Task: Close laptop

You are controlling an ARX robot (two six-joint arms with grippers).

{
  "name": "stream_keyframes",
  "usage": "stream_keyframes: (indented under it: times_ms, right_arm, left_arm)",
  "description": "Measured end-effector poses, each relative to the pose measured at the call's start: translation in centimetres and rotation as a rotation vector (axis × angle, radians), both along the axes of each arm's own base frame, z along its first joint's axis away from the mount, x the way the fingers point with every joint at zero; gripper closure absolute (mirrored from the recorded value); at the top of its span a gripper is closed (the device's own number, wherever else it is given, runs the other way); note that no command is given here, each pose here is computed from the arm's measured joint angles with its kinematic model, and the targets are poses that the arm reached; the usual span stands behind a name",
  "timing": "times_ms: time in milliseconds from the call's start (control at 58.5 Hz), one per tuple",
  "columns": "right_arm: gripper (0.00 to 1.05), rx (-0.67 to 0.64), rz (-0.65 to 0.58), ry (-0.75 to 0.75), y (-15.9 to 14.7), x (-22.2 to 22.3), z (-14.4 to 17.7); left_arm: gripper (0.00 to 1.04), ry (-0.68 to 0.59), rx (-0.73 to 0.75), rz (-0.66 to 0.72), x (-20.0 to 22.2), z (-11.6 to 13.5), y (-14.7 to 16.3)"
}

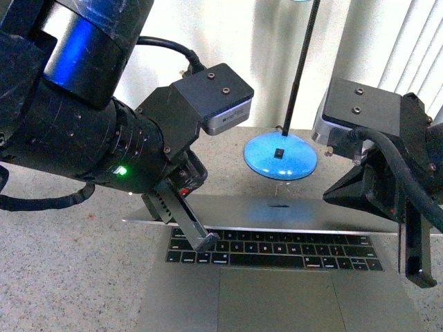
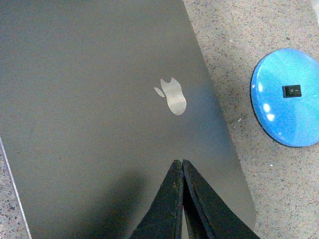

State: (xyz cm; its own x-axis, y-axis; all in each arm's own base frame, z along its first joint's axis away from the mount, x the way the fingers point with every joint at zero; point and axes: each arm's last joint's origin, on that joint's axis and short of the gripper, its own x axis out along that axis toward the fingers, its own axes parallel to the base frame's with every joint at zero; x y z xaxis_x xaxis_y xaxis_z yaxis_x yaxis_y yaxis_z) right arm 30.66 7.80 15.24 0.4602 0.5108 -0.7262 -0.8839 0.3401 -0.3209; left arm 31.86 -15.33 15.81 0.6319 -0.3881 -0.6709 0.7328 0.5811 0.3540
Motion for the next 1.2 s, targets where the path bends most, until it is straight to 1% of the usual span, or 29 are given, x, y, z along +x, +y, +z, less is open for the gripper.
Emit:
stream_keyframes:
  times_ms: [666,1196]
  right_arm:
    - [1.02,-0.003,0.007,0.041,0.0,-0.7,-1.8]
    - [1.02,-0.011,0.012,0.08,0.0,-1.2,-3.3]
  left_arm:
    - [1.01,0.033,-0.014,0.005,-0.4,-1.6,0.0]
    - [1.01,0.079,-0.032,0.016,-1.2,-3.7,0.2]
